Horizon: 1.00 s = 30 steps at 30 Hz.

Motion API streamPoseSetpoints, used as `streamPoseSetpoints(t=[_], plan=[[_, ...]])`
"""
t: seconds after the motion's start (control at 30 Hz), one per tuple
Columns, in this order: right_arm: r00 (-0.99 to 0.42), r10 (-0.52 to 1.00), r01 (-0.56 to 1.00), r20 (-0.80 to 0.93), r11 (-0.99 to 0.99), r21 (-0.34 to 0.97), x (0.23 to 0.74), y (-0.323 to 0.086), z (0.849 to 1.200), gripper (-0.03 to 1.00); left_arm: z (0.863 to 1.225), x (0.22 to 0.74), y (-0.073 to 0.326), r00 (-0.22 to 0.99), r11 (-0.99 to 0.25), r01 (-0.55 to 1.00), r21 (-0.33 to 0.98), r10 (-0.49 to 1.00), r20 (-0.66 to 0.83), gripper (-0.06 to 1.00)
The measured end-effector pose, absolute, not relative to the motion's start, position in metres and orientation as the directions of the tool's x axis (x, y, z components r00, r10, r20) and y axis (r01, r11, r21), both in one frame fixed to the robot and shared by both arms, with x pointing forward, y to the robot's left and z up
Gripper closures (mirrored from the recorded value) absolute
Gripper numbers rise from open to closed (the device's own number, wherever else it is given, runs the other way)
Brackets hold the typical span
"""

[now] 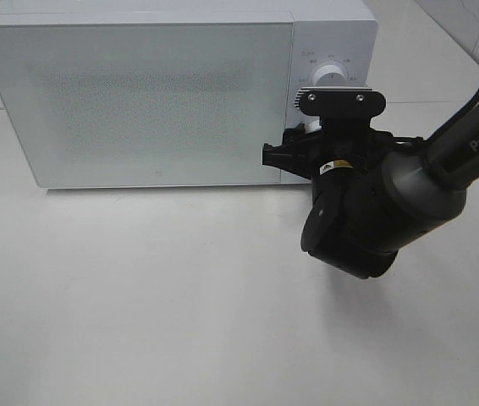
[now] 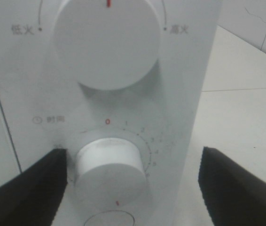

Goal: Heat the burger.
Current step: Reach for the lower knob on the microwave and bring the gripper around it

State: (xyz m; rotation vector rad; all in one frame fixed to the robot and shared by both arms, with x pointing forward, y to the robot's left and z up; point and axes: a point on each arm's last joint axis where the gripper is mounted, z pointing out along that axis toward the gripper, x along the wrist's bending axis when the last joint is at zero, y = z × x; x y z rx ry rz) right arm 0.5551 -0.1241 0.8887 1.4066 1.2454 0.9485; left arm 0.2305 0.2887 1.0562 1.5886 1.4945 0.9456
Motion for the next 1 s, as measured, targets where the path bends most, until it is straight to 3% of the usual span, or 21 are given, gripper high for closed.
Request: streamPoseSetpoints(t=[0.2,0.5,1.0], plan=[[0.169,0.985,0.204,-0.031,-0.005,0.979,0.5551,-0.1240,0.8887,0.31,1.0562,0.2305,0.2887,0.047,-0.041,0.448,0.893,0.999,0.023,-0.03],[0.146,0.989,0.195,0.011,-0.039,0.980,0.5554,-0.1210,0.8889,0.52,1.0562,0.2305,0.2887,0.047,-0.041,0.448,0.893,0.999,0.023,-0.03],[0.152,0.988,0.191,0.037,-0.066,0.979,0.5554,-0.1210,0.8889,0.52,1.0562,0.2305,0.2887,0.047,-0.041,0.448,0.893,0.999,0.023,-0.03]])
